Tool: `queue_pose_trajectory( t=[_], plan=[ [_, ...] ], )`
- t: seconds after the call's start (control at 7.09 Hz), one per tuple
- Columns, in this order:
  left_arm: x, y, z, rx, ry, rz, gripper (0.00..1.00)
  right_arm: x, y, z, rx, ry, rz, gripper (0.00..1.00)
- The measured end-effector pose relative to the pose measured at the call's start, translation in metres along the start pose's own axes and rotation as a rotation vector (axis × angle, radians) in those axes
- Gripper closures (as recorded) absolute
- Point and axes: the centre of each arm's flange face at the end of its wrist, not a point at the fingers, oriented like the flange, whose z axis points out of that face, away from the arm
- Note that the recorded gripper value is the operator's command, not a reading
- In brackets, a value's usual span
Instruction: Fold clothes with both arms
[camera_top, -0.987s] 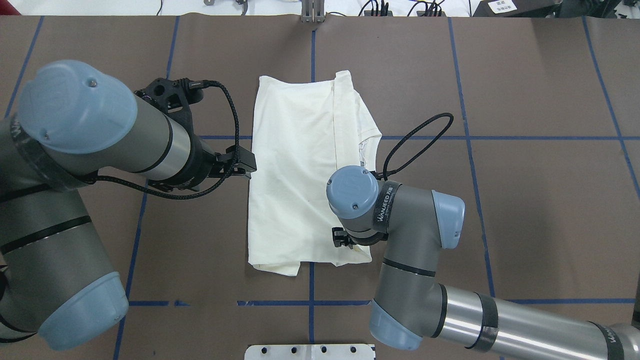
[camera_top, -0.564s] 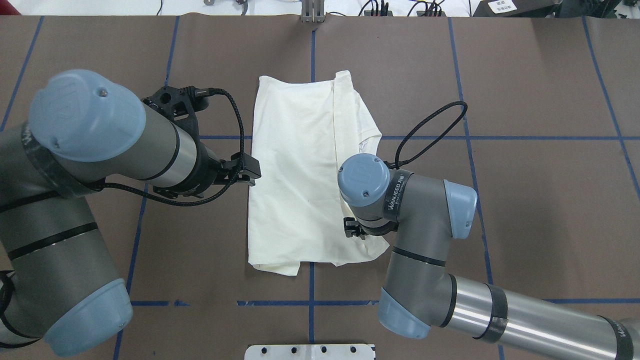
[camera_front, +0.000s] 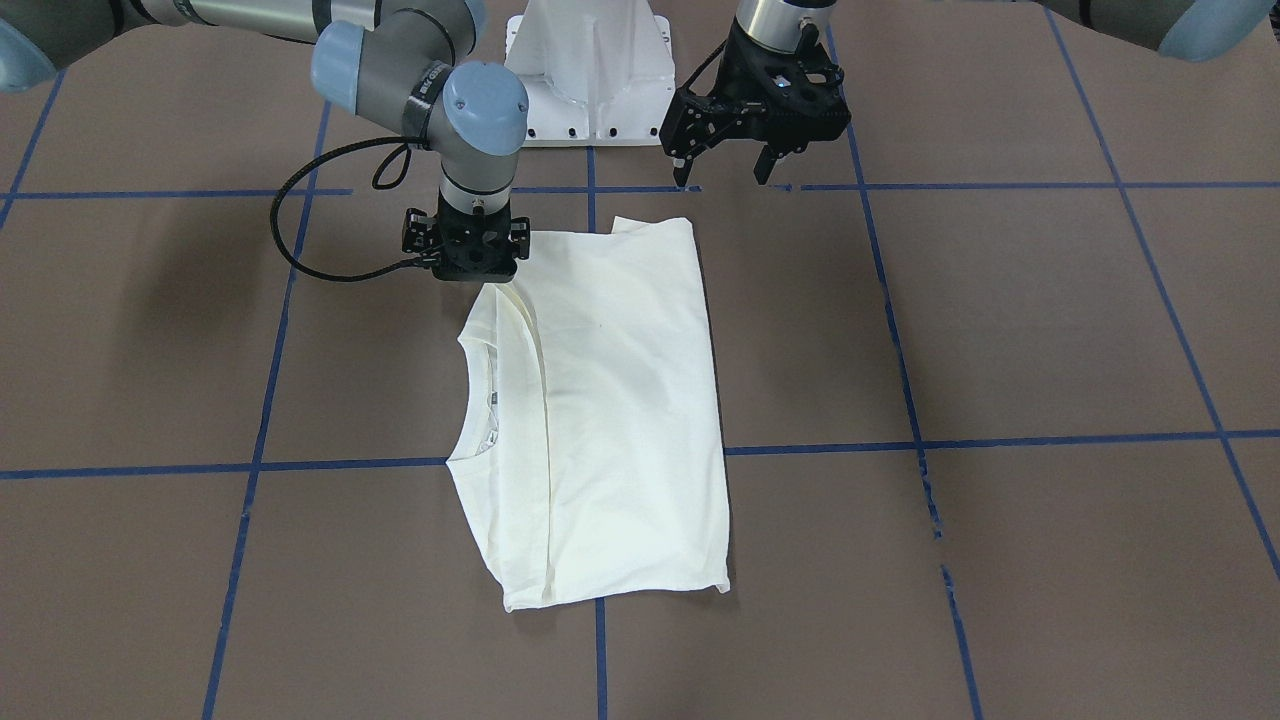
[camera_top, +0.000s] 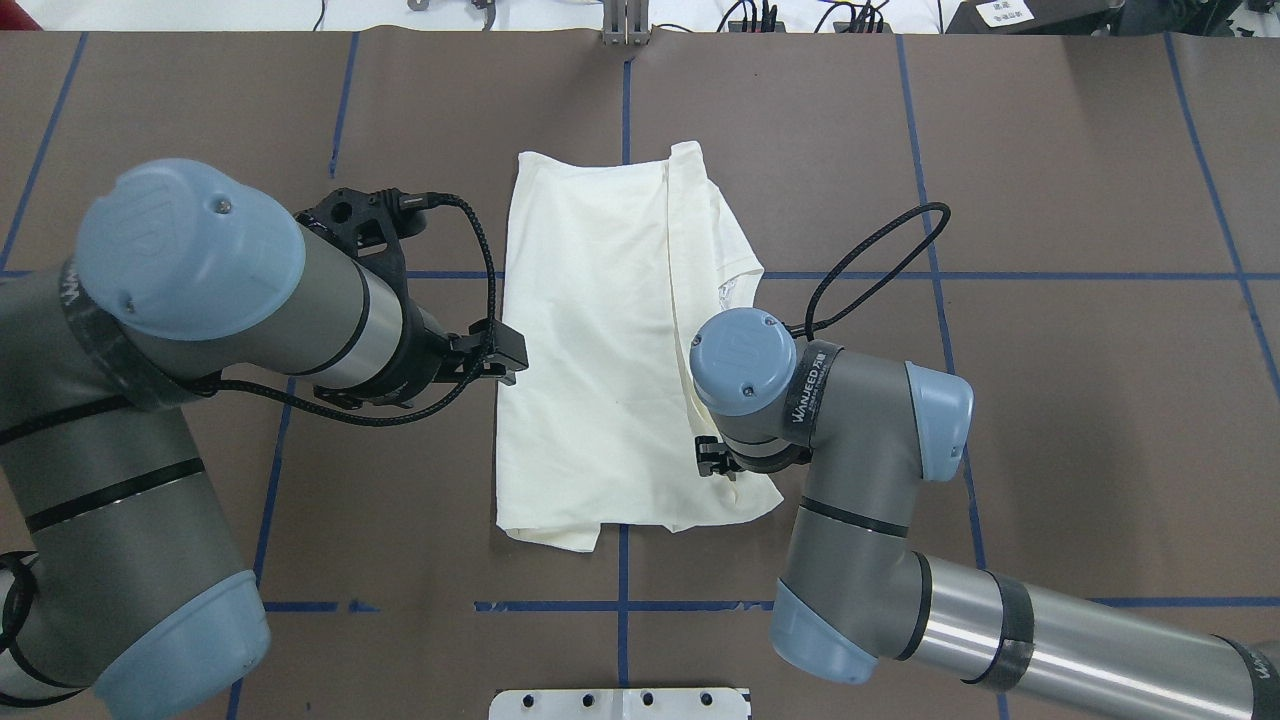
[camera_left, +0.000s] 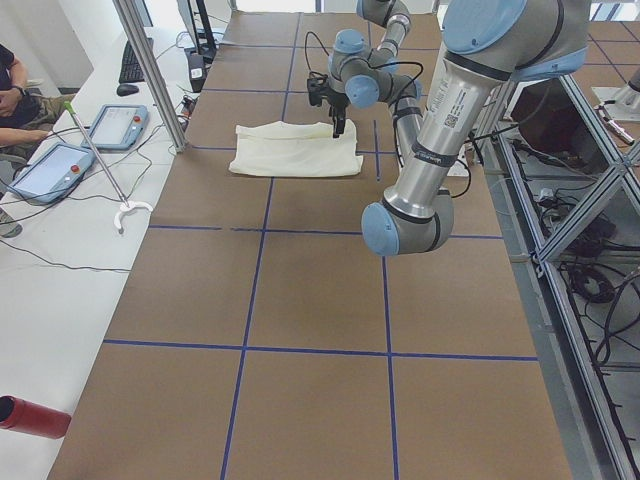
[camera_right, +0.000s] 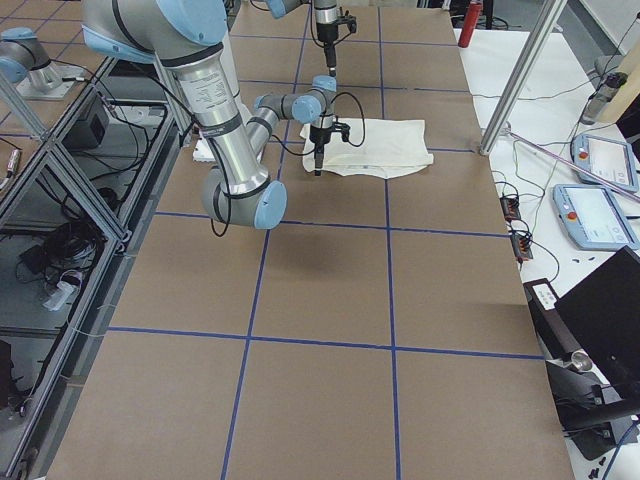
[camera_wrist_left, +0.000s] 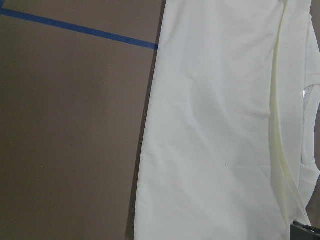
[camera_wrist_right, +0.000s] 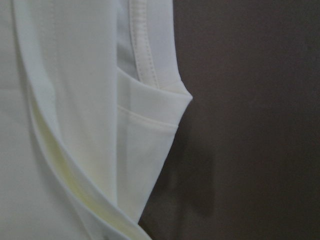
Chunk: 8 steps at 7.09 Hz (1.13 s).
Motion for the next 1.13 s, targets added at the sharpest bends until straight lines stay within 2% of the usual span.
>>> queue_pose_trajectory(
  t=[0.42, 1.13],
  plan=[
    [0.000, 0.000, 0.000, -0.002, 0.001, 0.002, 0.00, -0.009, -0.007, -0.010, 0.038, -0.057, -0.033, 0.00],
    [0.001, 0.001, -0.001, -0.002, 0.003, 0.002, 0.00, -0.014, -0.024, 0.002, 0.055, -0.064, -0.070, 0.00]
  ],
)
